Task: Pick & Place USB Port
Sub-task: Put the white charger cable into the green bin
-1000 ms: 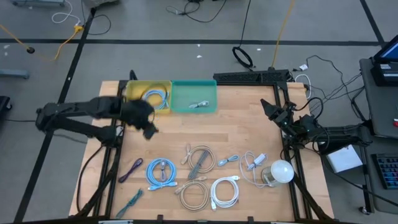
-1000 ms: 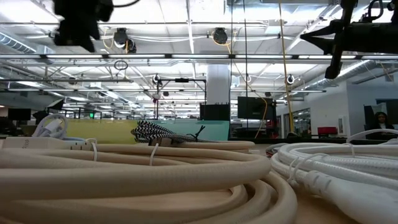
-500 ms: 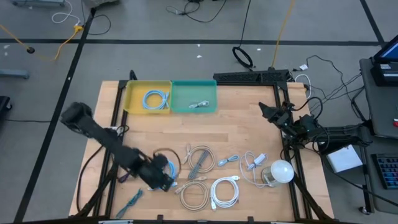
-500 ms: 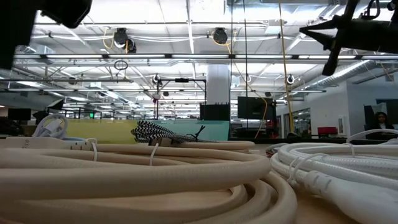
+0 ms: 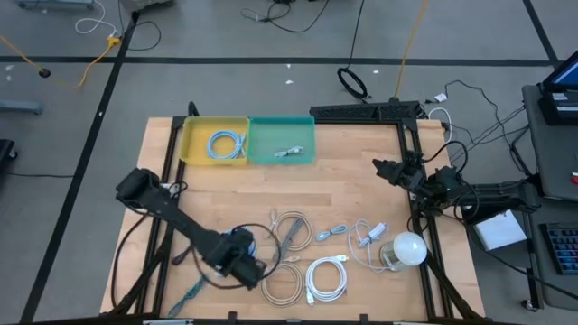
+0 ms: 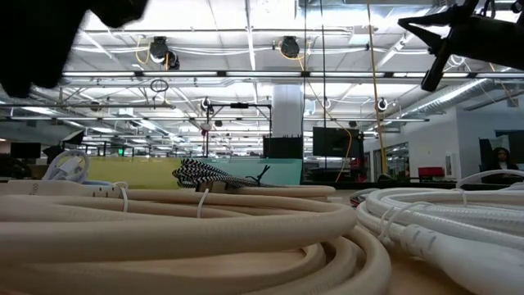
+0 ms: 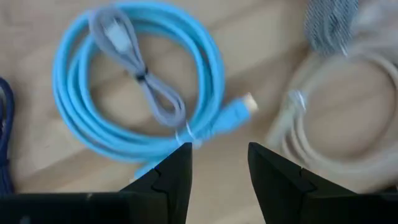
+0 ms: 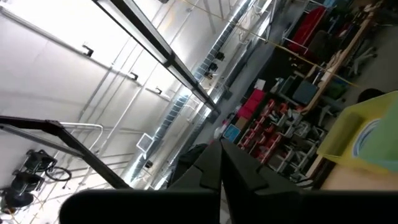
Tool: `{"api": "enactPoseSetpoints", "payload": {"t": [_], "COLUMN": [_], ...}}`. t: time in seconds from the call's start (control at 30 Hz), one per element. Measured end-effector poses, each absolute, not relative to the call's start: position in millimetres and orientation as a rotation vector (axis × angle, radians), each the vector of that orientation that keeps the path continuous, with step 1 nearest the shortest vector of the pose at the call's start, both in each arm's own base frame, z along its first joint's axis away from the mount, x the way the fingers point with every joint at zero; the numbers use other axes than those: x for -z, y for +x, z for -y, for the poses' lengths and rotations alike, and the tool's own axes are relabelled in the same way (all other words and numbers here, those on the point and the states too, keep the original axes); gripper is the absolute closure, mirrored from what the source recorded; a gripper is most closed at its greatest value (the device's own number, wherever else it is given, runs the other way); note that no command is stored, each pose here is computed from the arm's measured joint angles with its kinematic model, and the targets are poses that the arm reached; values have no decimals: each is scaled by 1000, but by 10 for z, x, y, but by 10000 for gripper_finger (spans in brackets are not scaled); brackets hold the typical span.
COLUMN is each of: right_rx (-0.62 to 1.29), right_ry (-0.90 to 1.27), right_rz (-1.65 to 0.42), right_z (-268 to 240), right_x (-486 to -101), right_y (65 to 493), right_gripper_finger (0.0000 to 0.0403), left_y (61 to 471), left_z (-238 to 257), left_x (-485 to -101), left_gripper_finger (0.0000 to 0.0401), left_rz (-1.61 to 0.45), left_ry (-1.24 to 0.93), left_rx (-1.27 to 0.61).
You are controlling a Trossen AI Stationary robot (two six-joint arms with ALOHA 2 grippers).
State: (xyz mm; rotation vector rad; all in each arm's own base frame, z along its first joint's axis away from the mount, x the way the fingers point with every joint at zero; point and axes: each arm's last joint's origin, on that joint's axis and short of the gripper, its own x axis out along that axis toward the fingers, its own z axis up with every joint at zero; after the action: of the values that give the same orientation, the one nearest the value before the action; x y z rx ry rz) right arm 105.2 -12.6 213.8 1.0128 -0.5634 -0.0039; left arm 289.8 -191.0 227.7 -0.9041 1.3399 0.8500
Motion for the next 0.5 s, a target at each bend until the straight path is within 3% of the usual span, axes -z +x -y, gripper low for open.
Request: {"api": "enactPoseSetpoints", "payload": {"t": [0.23, 0.5], "right_rx": [-52, -123], "right_ry": [1003, 991], "right_rz": [556, 555], "right_z": [111, 93], "right_x": [-2156, -2184], "right_y": [1046, 1034], "right_gripper_finger": [403, 403], "left_y": [2966, 3060], "left_z": [1719, 1629], "left_x": [-2067, -1963], "left_gripper_finger": [245, 245], "left_rz": [-1453, -1455], "left_ry": [-829, -809], "left_rx": [-1017, -1032]}}
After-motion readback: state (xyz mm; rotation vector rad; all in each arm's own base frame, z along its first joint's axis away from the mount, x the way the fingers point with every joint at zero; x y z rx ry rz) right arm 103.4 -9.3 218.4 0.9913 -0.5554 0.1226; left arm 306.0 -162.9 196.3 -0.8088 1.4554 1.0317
